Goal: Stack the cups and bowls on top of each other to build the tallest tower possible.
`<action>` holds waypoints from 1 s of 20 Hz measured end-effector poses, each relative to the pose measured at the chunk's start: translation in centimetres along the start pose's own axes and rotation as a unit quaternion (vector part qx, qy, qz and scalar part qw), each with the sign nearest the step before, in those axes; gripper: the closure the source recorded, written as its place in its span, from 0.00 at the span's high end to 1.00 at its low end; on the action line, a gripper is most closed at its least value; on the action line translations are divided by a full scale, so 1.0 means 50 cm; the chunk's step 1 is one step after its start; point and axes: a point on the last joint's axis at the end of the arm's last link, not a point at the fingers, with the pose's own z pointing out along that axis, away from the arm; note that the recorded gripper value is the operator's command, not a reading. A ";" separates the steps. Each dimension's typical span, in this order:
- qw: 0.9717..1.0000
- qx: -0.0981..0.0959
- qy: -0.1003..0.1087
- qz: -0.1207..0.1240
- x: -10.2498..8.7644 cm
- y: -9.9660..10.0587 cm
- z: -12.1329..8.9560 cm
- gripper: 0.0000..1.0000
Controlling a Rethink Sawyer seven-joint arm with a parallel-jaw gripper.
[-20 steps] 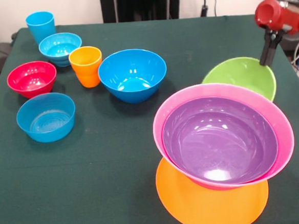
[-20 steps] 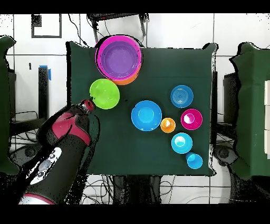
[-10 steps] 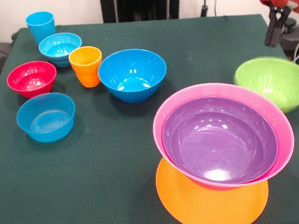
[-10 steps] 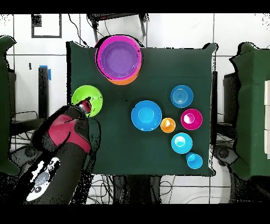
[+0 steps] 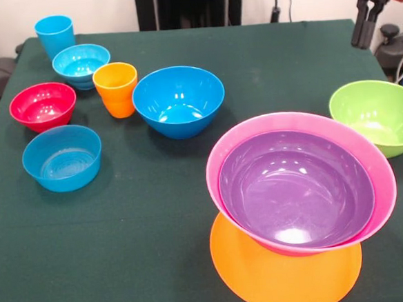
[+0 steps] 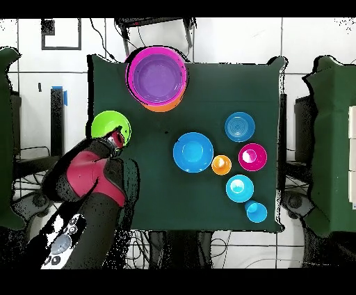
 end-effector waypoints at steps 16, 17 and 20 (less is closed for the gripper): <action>1.000 -0.003 0.004 0.012 0.012 -0.017 0.034 0.00; 1.000 -0.003 0.003 0.011 0.012 -0.015 0.036 0.00; 1.000 -0.004 -0.003 0.006 0.018 -0.002 0.047 0.00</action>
